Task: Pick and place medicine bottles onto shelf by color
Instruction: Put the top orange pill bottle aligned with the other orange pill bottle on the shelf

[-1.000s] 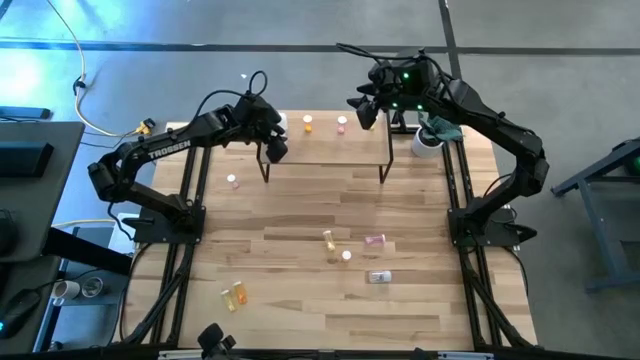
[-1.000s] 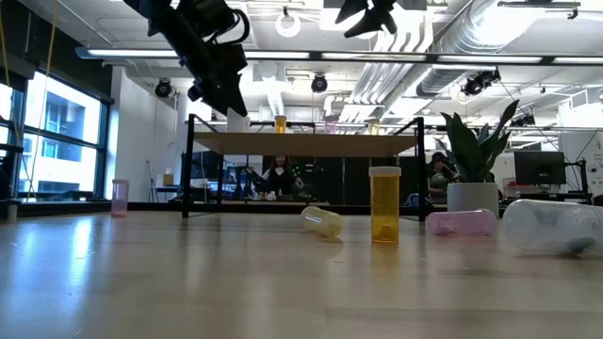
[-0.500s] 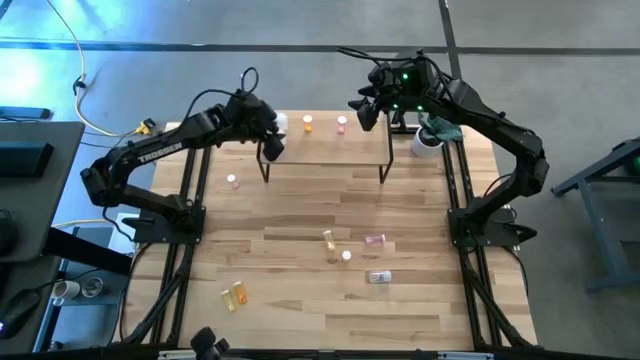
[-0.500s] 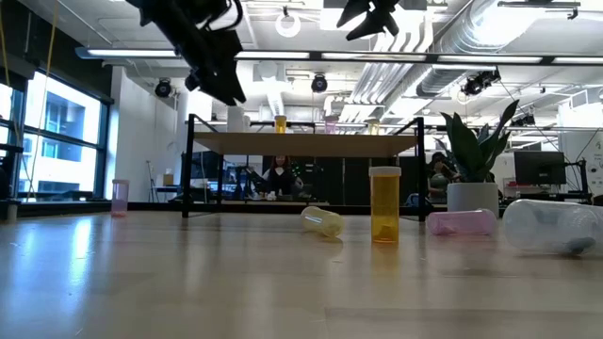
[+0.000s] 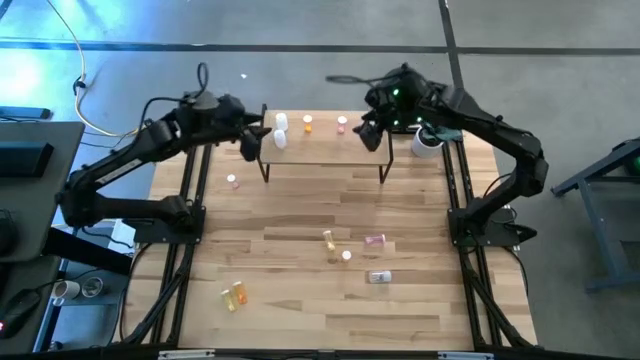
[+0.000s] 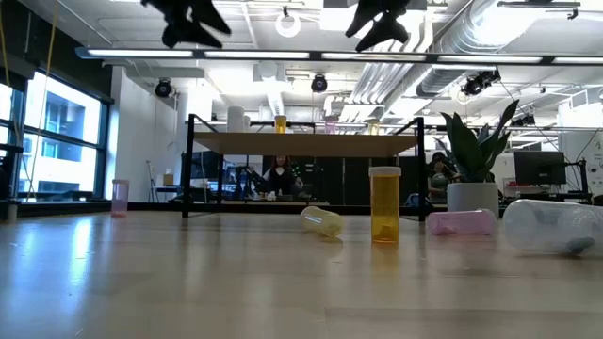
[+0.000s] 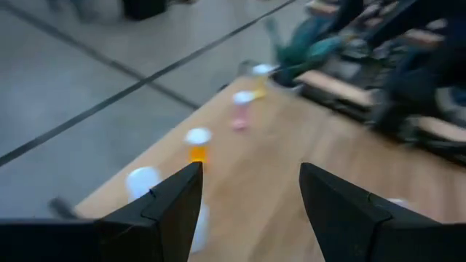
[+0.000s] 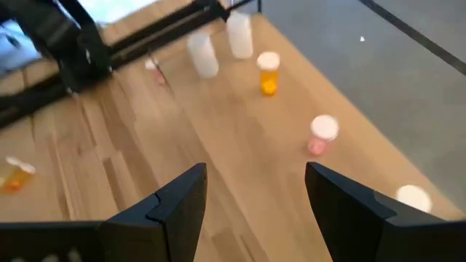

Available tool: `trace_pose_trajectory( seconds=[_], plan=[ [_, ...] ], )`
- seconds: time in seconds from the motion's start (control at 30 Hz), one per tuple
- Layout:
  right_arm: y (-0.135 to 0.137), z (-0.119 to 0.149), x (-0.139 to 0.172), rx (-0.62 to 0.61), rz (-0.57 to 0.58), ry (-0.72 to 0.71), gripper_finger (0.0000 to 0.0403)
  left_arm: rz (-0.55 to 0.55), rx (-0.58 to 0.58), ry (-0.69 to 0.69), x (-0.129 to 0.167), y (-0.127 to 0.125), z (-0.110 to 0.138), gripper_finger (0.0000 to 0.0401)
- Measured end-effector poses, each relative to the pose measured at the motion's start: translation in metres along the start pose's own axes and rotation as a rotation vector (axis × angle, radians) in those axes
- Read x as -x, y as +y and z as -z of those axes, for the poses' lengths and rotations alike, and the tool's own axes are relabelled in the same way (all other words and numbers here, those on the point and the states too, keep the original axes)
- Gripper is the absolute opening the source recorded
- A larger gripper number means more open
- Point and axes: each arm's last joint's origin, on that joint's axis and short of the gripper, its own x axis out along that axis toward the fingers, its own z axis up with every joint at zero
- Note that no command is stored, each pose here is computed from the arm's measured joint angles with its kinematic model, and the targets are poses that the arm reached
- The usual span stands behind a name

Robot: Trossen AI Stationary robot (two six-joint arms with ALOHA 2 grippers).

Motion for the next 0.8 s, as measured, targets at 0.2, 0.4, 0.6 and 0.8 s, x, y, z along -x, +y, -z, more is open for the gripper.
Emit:
trace_pose_trajectory(
  seconds=[0.2,0.4,0.6,0.8],
  plan=[
    [0.022,0.029,-0.031,-0.041,0.014,0.112,0.0224,0.151,-0.023,-0.023,0.019,-0.017,0.009,0.0218],
    [0.055,0.062,-0.055,-0.073,-0.04,0.195,0.0224,0.265,0.061,0.001,0.03,-0.025,0.034,0.0216],
    [0.091,0.099,-0.072,-0.124,-0.093,0.258,0.0224,0.333,0.079,0.046,0.034,-0.033,0.058,0.0216],
    [0.126,0.135,-0.075,-0.169,-0.1,0.297,0.0224,0.404,0.056,0.06,0.037,-0.041,0.064,0.0216]
  ],
)
